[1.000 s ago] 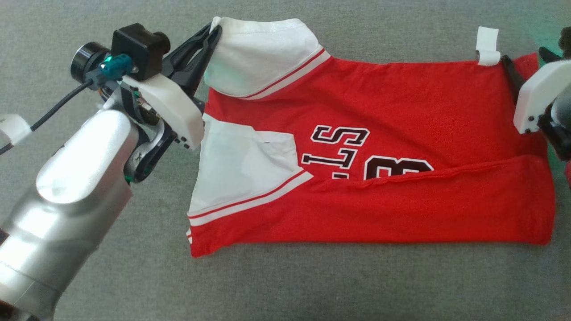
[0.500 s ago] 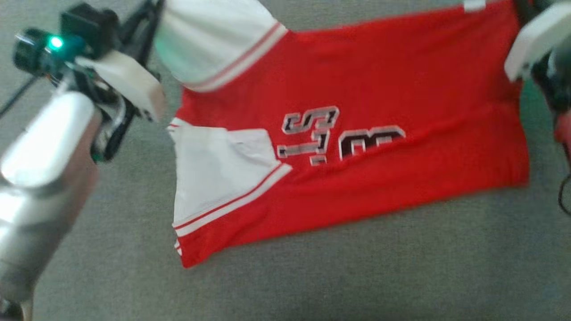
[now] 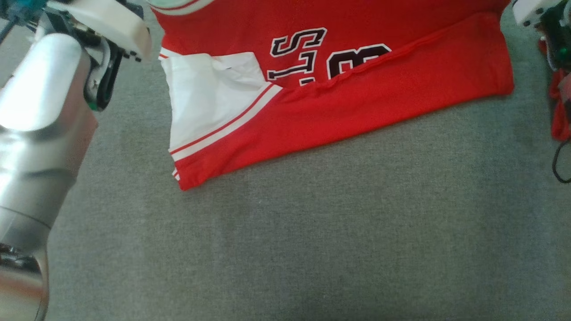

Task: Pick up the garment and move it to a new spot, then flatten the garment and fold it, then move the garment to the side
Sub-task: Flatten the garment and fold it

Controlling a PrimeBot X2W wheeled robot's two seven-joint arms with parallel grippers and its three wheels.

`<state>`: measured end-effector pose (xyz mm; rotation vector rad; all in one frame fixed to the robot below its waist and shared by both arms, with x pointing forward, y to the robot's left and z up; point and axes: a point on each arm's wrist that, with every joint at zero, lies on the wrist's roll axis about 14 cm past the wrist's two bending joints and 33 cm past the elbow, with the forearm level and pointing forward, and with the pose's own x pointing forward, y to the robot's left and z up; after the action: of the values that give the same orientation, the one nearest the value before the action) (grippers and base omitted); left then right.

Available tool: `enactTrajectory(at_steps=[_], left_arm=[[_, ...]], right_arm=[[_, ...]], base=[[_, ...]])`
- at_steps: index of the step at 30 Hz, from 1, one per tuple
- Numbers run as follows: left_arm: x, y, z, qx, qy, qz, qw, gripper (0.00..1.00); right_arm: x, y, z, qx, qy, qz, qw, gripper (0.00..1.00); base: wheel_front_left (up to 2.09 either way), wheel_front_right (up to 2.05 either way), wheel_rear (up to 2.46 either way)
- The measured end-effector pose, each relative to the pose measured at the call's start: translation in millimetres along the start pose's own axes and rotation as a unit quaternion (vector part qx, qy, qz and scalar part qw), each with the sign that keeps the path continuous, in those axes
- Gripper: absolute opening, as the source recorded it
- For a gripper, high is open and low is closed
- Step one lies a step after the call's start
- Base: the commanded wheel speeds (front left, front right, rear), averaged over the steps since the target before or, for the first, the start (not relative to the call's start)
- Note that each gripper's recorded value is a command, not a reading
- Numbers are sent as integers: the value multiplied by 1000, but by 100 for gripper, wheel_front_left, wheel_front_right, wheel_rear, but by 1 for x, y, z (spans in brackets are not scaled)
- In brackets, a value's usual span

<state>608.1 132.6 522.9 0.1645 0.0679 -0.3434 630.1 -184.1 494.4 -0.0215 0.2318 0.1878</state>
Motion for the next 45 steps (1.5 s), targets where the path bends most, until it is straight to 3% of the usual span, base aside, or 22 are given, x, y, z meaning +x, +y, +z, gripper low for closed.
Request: enactTrajectory(at_steps=[6, 15, 26, 32, 40, 41, 42, 43, 45], left_arm=[[-19, -5, -10, -14, 19, -19, 1000, 0], [-78, -33, -49, -35, 101, -67, 992, 0], [-152, -93, -87, -82, 213, -155, 961, 0], [-162, -108, -89, -90, 229, -177, 953, 0], [-168, -115, -93, -98, 248, -191, 945, 0], [-169, -118, -94, -102, 252, -194, 943, 22], [-171, -120, -95, -102, 256, -197, 941, 92], [-171, -122, -95, -102, 256, -200, 940, 100], [-169, -122, -93, -103, 250, -196, 943, 100]], right_arm=[[-9, 11, -17, 14, 22, 13, 1000, 0], [-52, 16, -65, 17, 109, 31, 993, 0], [-93, 3, -103, -60, 207, 49, 975, 0], [-99, -5, -119, -99, 238, 55, 965, 0], [-102, -3, -128, -111, 255, 63, 958, 0], [-103, -3, -130, -114, 262, 64, 956, 32], [-105, -5, -132, -116, 268, 62, 954, 100], [-107, -8, -134, -116, 274, 57, 953, 100], [-112, -16, -137, -118, 282, 47, 951, 100]], base=[[0, 0, 0], [0, 0, 0], [0, 0, 0], [0, 0, 0], [0, 0, 0], [0, 0, 0], [0, 0, 0], [0, 0, 0], [0, 0, 0]])
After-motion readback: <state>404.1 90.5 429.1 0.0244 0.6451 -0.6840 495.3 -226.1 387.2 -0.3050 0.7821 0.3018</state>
